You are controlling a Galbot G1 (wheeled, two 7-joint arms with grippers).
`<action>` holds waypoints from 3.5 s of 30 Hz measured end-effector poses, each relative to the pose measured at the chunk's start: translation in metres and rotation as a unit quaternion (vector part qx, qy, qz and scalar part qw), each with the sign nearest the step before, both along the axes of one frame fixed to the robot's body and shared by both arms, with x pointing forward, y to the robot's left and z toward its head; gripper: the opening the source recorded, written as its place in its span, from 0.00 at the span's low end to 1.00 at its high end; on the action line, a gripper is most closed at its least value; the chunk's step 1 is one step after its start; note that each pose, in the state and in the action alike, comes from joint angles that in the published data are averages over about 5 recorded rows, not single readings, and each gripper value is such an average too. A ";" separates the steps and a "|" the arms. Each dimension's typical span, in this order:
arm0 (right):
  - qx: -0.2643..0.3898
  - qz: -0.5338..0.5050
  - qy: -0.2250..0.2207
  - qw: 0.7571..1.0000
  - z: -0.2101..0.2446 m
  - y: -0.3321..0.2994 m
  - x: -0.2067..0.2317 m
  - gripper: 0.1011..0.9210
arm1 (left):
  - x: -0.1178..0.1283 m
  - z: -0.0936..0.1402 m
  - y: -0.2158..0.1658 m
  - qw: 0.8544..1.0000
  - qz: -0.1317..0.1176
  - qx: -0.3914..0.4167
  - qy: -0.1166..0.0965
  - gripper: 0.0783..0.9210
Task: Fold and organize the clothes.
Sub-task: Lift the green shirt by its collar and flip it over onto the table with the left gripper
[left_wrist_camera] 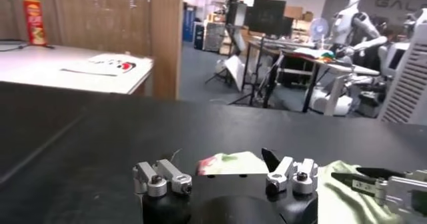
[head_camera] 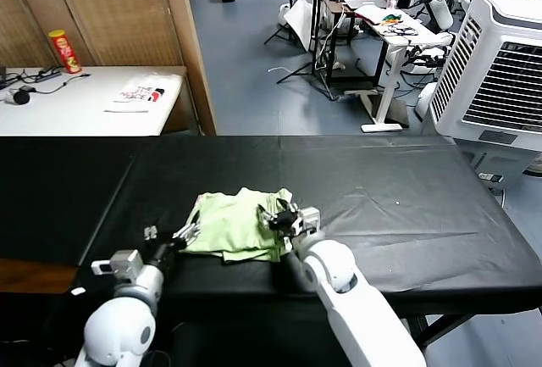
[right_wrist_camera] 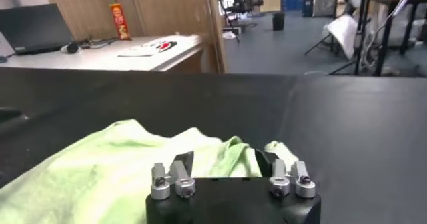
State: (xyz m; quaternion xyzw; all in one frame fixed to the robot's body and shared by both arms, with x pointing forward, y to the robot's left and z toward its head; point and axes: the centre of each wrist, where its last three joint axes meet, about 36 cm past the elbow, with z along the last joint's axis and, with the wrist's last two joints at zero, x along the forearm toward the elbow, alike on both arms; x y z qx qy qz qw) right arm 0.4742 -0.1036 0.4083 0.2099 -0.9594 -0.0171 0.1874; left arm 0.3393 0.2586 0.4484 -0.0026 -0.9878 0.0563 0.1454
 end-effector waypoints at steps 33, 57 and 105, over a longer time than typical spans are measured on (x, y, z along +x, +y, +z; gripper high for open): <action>0.015 -0.050 -0.066 0.996 0.038 -0.069 -0.058 0.84 | 0.038 -0.047 0.018 0.983 0.015 -0.180 0.021 0.85; 0.013 -0.058 -0.071 0.996 0.040 -0.068 -0.077 0.85 | 0.047 -0.069 0.012 0.962 0.056 -0.261 0.053 0.12; 0.006 -0.067 -0.032 0.997 0.018 -0.074 -0.101 0.85 | 0.000 -0.014 -0.016 0.984 -0.026 0.175 -0.036 0.09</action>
